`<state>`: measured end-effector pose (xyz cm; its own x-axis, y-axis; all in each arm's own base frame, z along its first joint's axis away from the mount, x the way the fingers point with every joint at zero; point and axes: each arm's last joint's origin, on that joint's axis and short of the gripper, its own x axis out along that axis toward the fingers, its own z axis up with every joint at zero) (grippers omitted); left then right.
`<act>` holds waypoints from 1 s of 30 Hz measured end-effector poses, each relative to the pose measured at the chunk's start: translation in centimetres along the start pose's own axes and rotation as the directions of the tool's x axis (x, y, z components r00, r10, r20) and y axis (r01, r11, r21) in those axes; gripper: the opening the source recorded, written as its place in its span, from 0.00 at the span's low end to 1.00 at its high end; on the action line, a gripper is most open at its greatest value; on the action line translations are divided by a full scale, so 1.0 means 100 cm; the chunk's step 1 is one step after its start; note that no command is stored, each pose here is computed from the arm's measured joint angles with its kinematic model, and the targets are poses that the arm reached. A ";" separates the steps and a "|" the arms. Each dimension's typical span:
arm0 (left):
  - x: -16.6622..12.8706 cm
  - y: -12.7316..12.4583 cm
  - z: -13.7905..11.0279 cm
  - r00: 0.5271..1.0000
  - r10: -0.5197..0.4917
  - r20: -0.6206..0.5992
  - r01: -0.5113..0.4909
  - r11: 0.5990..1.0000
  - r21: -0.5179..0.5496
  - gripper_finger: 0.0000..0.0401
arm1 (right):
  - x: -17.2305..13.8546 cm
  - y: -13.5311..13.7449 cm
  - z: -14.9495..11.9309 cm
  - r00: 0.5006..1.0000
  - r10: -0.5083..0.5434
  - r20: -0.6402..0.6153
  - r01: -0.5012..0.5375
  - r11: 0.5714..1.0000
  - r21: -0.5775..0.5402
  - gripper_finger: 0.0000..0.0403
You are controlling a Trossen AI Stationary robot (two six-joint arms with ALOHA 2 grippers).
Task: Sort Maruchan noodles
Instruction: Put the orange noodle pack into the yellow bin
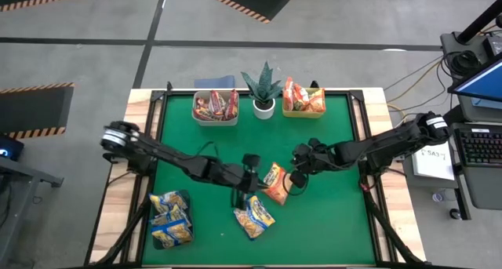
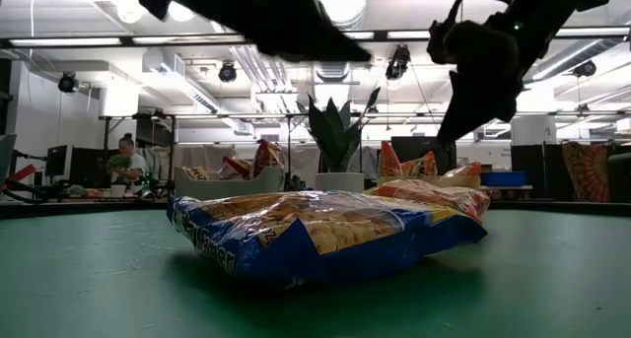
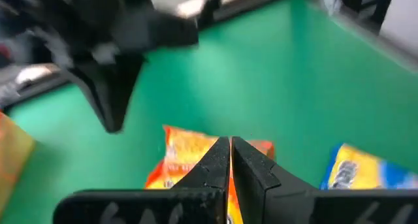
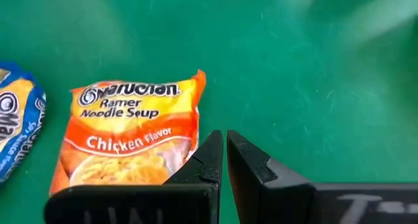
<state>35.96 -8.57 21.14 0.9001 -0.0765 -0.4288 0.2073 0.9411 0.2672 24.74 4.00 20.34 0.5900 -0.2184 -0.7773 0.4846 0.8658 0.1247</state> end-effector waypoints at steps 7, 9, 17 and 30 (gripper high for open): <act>0.042 0.004 -0.026 0.992 -0.066 -0.110 0.063 0.998 -0.029 0.00 | 0.004 0.000 -0.002 1.000 0.006 -0.026 -0.005 0.999 0.048 0.03; 0.049 0.007 -0.030 0.989 -0.092 -0.115 0.085 0.994 -0.064 0.00 | 0.004 0.000 -0.001 1.000 0.011 -0.023 -0.009 0.996 0.085 0.03; 0.053 0.008 -0.044 0.974 -0.119 -0.195 0.099 0.989 -0.108 0.00 | 0.004 0.004 -0.005 0.974 0.167 -0.150 -0.128 0.963 0.238 0.08; 0.065 0.002 -0.069 0.953 -0.154 -0.260 0.116 0.981 -0.157 0.00 | 0.004 0.004 -0.010 0.918 0.290 -0.272 -0.190 0.922 0.339 0.53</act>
<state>39.19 -6.55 12.45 0.7262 -0.1324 -0.6746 0.2478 0.9657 0.0771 24.53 4.69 19.45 0.5058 0.1730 -0.8452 0.5530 0.6870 0.4715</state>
